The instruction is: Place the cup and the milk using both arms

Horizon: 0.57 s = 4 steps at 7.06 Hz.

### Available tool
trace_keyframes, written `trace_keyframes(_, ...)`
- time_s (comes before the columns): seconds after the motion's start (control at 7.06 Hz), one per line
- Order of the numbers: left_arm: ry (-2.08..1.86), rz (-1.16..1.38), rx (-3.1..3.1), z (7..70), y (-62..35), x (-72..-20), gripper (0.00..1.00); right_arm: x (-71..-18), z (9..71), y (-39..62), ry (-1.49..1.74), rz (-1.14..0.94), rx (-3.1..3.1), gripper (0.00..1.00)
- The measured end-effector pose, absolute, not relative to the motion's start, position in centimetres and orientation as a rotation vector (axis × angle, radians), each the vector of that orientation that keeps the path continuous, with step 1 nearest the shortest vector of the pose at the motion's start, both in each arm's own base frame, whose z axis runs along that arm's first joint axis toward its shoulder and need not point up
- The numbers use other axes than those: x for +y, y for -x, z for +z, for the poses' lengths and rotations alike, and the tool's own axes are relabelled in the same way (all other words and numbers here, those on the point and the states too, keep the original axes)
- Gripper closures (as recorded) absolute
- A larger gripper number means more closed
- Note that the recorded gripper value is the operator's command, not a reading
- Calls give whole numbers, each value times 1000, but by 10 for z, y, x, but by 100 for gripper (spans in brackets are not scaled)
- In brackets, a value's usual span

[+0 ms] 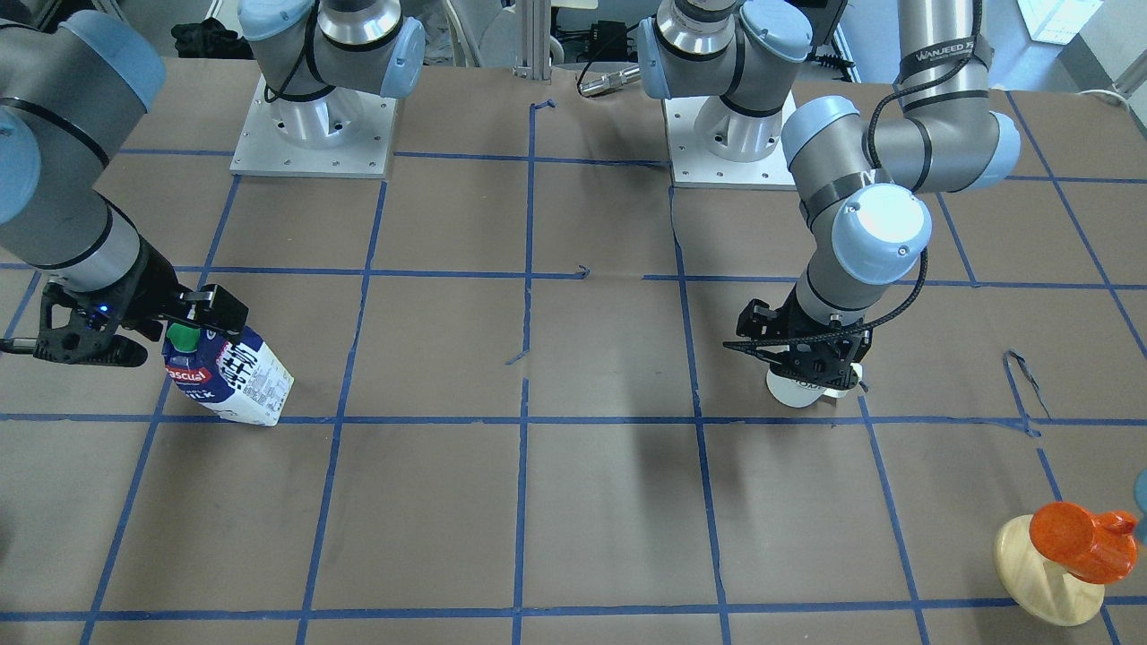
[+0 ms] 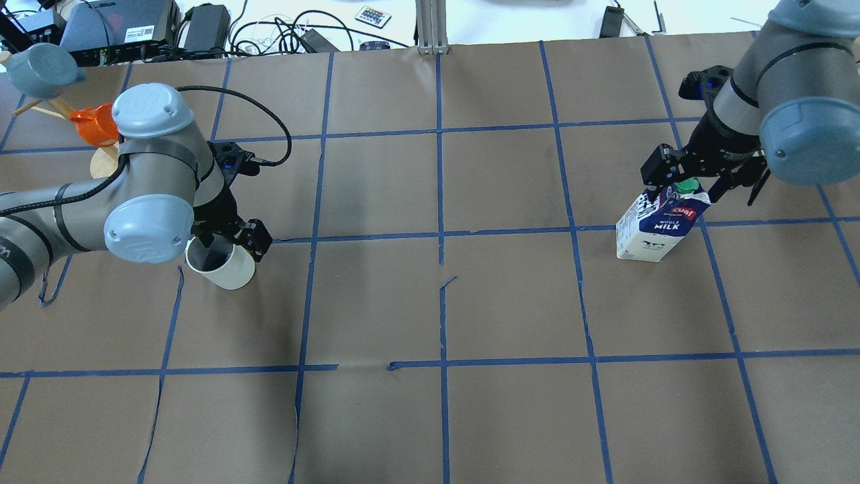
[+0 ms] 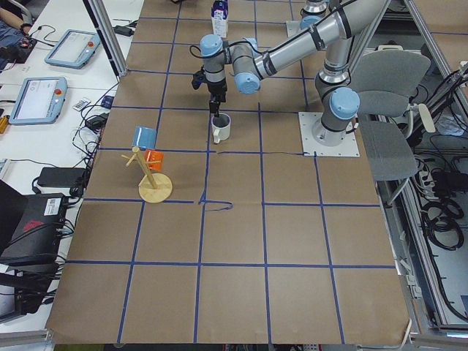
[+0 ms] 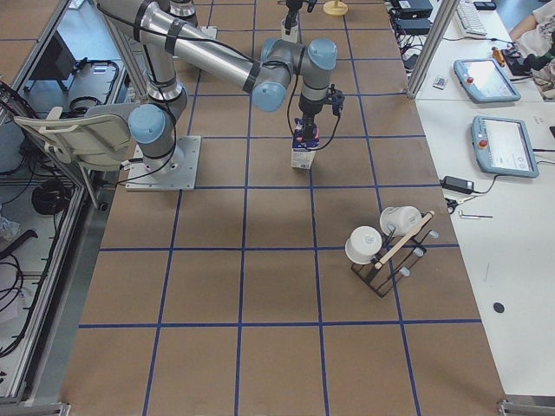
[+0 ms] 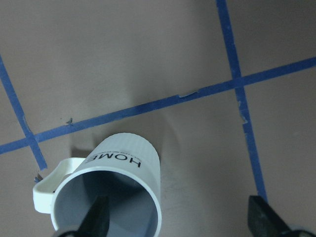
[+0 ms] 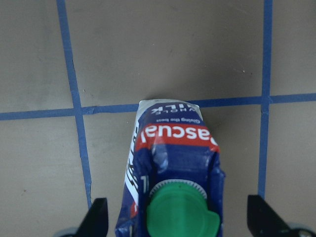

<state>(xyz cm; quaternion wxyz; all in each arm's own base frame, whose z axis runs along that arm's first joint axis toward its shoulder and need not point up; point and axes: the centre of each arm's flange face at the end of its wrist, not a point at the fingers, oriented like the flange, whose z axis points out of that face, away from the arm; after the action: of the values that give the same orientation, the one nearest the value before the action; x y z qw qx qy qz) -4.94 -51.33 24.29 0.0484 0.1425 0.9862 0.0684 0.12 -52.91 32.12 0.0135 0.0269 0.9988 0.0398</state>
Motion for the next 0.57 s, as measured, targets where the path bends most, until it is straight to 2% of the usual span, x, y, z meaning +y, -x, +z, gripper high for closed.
trace_keyframes(0.14,-436,232,3002,235,49,-514,100,-527,316,-2,-78,118,3113,15)
trace_keyframes(0.42,-440,236,3001,231,48,-518,100,-530,317,-1,-67,63,3123,53)
trace_keyframes(0.57,-439,216,3002,236,48,-520,100,-531,316,-1,-66,57,3123,66)
